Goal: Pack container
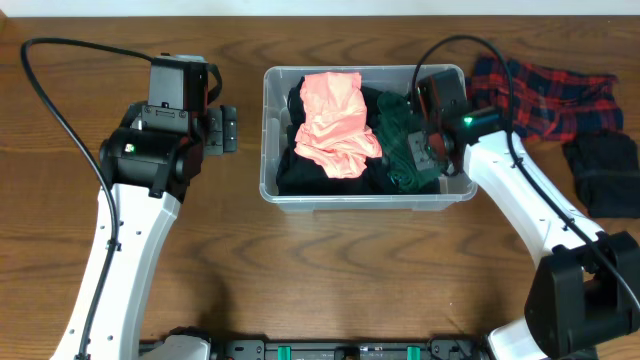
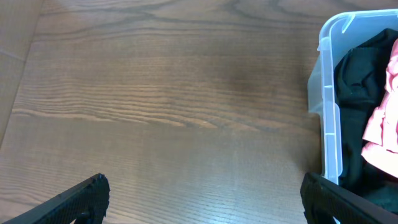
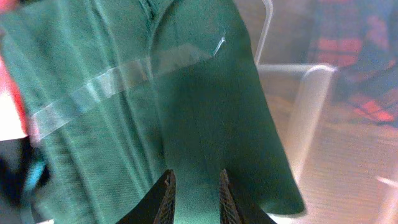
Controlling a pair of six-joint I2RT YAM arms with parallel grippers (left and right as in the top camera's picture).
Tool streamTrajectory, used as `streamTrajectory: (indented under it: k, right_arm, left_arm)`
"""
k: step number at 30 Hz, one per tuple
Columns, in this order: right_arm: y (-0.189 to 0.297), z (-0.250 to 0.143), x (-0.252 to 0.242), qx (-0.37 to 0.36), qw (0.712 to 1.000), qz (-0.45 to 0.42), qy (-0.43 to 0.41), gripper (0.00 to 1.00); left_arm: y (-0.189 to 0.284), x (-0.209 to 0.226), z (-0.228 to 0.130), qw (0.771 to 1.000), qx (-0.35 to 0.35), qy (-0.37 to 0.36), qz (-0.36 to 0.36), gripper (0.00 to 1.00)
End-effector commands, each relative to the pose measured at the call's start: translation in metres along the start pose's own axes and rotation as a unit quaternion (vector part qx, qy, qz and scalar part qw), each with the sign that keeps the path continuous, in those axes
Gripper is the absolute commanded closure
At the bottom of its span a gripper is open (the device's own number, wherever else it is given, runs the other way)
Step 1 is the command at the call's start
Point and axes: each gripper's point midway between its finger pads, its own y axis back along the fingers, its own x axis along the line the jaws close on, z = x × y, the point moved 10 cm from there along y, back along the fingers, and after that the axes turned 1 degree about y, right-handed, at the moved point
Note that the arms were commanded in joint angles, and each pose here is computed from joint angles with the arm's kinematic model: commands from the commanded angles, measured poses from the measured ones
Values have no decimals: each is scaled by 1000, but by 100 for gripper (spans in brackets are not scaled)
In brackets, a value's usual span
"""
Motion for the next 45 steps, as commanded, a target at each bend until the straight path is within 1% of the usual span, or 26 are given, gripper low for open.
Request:
streamTrajectory:
  k: [1, 8, 12, 16, 21, 24, 28, 32, 36, 42, 45]
  right_arm:
    - [-20, -15, -6, 21, 1000, -14, 0, 78]
    - [-43, -34, -3, 21, 1000, -14, 0, 78]
    - [-43, -32, -2, 9, 1000, -14, -1, 77]
    - [-27, -13, -4, -16, 1000, -14, -5, 77]
    - [10, 23, -10, -63, 998, -11, -13, 77]
    - [28, 42, -9, -101, 995, 16, -16, 76]
    - [32, 55, -3, -141, 988, 58, -16, 76]
    - [22, 63, 3, -155, 984, 89, -12, 77]
    - [-1, 65, 14, -140, 982, 127, -4, 77]
    - [-53, 54, 40, -70, 983, 170, 14, 77]
    - [-64, 49, 51, -50, 983, 178, 24, 76]
  left_arm:
    - [4, 3, 3, 1000, -7, -1, 7, 2]
    - [4, 3, 3, 1000, -7, -1, 7, 2]
    - [4, 3, 3, 1000, -7, -1, 7, 2]
    - [4, 3, 3, 1000, -7, -1, 7, 2]
    - [4, 3, 3, 1000, -7, -1, 7, 2]
    - [4, 3, 3, 1000, -7, -1, 7, 2]
    - [4, 3, 3, 1000, -7, -1, 7, 2]
    - [4, 3, 3, 1000, -7, -1, 7, 2]
    - [4, 3, 3, 1000, -7, -1, 7, 2]
    - [4, 3, 3, 1000, -7, -1, 7, 2]
    - [4, 3, 3, 1000, -7, -1, 7, 2]
